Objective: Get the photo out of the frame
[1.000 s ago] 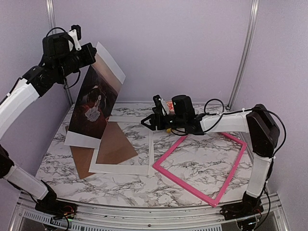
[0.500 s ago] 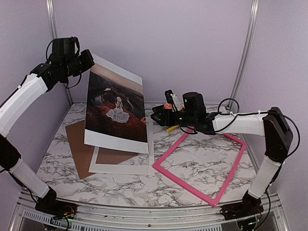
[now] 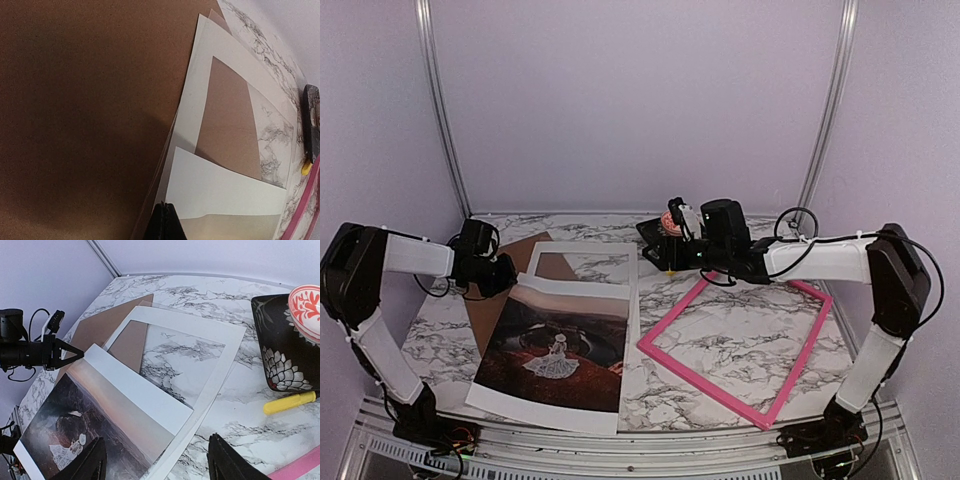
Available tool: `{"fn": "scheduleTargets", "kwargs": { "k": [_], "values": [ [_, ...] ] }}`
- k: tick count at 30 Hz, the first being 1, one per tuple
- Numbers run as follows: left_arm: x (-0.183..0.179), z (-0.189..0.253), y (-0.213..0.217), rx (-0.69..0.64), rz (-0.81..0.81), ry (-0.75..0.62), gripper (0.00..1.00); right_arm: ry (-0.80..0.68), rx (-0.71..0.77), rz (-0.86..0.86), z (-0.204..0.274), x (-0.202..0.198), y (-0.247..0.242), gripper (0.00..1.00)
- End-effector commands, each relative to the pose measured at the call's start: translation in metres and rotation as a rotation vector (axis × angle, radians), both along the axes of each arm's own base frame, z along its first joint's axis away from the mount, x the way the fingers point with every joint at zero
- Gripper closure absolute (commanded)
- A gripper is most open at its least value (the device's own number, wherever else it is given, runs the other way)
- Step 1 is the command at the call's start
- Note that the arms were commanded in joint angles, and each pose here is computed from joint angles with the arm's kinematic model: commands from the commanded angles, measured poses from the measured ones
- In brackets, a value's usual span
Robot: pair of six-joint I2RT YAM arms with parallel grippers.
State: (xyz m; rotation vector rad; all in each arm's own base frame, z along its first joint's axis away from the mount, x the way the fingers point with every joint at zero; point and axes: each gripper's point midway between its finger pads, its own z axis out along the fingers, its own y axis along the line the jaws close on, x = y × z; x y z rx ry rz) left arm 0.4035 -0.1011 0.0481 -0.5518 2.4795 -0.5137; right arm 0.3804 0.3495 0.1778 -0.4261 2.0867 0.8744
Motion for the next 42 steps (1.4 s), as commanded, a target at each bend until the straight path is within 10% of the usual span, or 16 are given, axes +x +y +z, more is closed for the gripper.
{"fn": "scheduleTargets", "kwargs": {
  "k": [1, 21, 37, 42],
  "values": [
    [0.018, 0.016, 0.001, -0.027, 0.044, -0.088, 1.0, -0.021, -0.013, -0.011, 0.006, 0.003, -0.007, 0.33],
    [0.053, 0.009, 0.025, -0.066, 0.146, -0.102, 1.0, -0.019, -0.024, 0.012, 0.005, 0.003, -0.002, 0.33],
    [0.063, 0.063, 0.033, 0.06, 0.078, -0.193, 0.06, -0.023, -0.063, -0.035, 0.009, 0.007, -0.011, 0.31],
    [0.057, 0.092, 0.006, 0.081, -0.011, -0.261, 0.01, -0.051, -0.079, -0.117, 0.018, 0.012, -0.028, 0.25]
  ]
}}
